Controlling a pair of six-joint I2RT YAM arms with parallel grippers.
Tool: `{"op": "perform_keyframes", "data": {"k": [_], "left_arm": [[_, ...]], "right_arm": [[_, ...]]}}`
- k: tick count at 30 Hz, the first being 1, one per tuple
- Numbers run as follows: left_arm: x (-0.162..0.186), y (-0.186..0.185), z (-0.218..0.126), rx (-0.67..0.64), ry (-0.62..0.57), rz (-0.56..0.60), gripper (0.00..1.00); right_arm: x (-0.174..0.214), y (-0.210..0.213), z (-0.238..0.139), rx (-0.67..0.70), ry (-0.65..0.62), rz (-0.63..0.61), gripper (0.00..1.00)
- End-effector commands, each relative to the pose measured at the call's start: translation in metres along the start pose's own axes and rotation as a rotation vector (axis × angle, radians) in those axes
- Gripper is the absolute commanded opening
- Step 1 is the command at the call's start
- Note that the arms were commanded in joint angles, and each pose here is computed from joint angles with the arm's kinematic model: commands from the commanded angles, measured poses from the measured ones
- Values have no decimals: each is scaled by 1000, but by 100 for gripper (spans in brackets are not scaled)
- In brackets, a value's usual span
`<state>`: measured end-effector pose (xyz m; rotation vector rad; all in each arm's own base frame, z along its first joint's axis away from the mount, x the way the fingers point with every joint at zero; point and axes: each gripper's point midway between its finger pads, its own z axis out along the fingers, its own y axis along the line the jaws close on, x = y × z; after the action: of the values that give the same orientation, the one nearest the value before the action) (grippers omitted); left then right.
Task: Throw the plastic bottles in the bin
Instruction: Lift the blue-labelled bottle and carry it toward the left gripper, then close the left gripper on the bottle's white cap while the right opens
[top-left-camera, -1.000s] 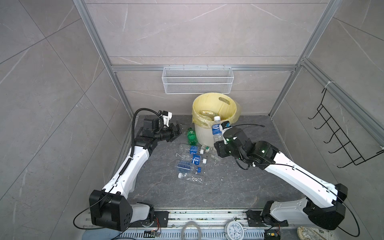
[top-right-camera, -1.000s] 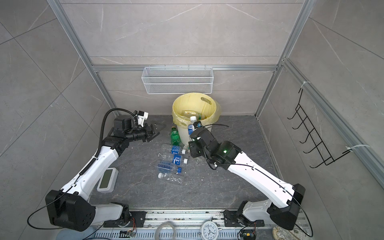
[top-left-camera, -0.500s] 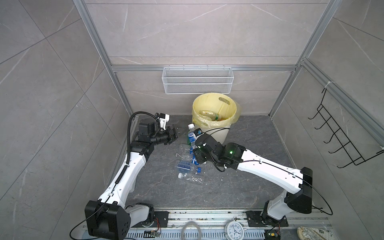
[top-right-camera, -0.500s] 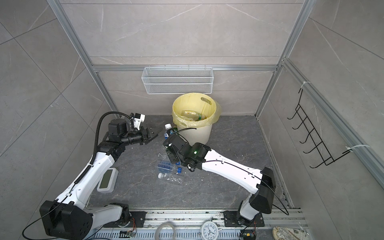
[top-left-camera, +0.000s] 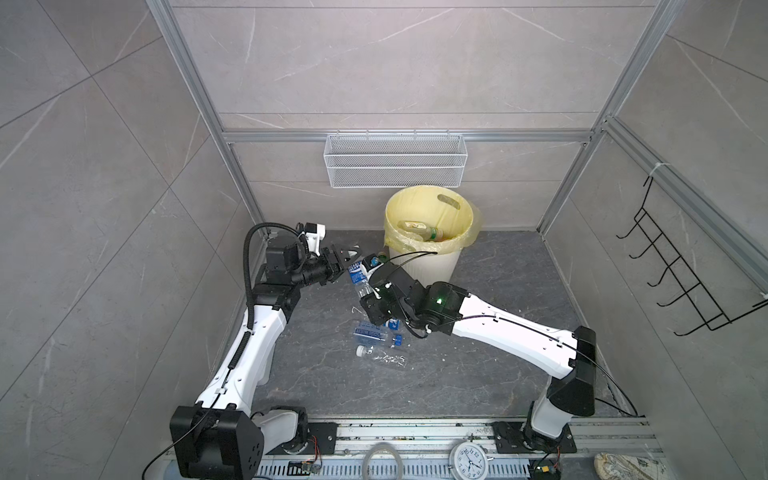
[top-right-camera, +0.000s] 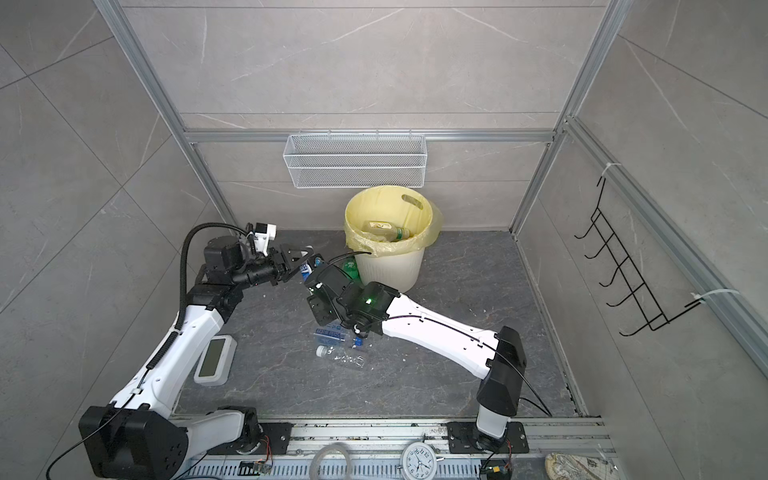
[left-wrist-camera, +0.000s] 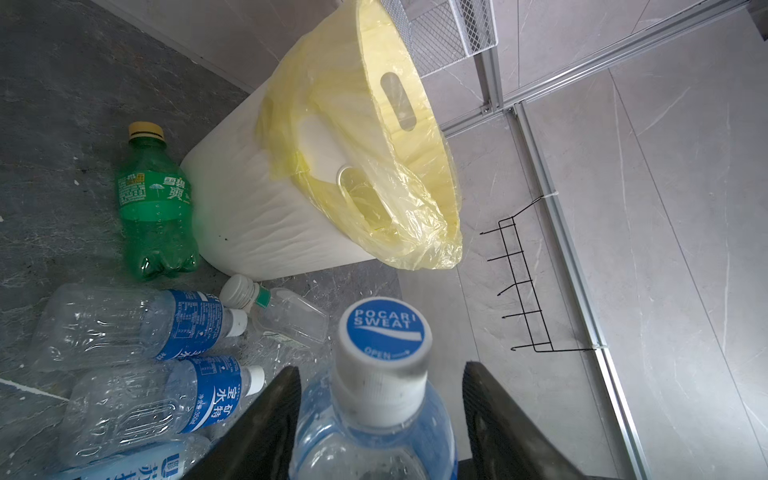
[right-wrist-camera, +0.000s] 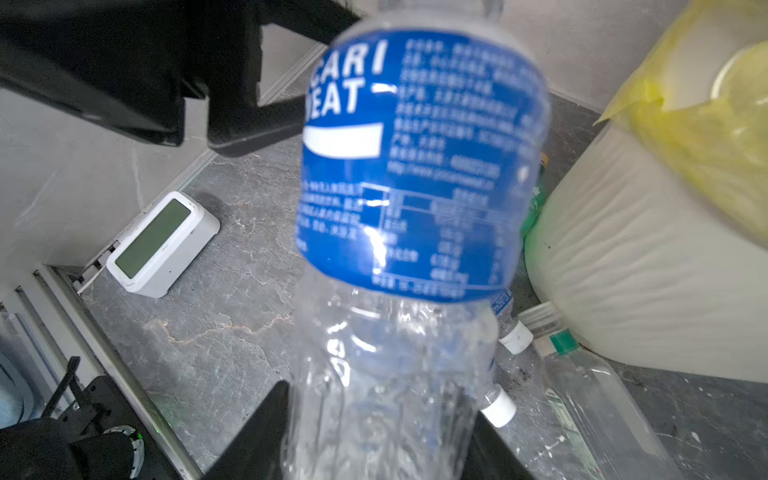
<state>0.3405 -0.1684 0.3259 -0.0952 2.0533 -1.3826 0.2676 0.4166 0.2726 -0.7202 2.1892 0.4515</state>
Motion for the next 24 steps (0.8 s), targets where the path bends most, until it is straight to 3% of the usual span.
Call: {"op": "perform_keyframes", "data": {"k": [1,14,24], "left_arm": [[-1,-13,-7,39,-23,28,64],[-14,-15,-11,10,-59,55,45],[-16,-4,-6,-18,-61,91,37]], "right_arm": [[-17,12,1,-32,-48,-10,53],[-12,24,9,-92,-36,-49,52],[-5,30,11,-129,-20,-88,52]]}}
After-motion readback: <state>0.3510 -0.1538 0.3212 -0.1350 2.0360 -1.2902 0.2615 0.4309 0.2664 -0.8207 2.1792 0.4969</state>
